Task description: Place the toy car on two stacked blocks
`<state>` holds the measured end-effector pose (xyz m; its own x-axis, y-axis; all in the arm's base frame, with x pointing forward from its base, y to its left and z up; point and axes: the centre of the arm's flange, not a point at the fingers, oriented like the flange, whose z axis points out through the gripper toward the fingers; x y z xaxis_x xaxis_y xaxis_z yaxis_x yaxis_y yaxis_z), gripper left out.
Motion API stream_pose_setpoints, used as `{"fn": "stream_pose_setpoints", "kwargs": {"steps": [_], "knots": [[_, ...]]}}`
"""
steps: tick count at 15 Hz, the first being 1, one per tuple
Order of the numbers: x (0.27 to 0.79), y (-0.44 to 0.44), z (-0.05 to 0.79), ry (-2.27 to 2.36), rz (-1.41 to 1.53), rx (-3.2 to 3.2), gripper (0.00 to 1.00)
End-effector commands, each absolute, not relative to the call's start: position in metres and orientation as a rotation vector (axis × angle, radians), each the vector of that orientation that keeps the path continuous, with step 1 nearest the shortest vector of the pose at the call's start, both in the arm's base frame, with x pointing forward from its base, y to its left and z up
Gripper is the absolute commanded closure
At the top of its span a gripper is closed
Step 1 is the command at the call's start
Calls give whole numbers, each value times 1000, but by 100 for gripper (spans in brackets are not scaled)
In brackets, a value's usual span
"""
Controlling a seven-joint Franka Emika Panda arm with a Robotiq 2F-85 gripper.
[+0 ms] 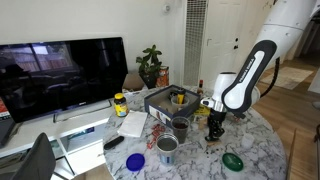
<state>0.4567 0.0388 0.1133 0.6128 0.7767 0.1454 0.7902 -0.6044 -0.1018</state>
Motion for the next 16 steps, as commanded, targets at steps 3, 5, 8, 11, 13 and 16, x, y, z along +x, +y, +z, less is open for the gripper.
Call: {"fn": "stream_pose_setpoints", "kwargs": {"steps": [3, 5, 8, 11, 13, 16], "knots": [[451, 12, 134, -1315, -143, -2763, 93], [449, -4, 134, -1278, -139, -2796, 93], [446, -28, 125, -1192, -115, -2845, 93], [445, -42, 113, -1139, -88, -2863, 93], [446, -44, 107, -1122, -80, -2859, 93], [445, -41, 103, -1098, -71, -2862, 45]]}}
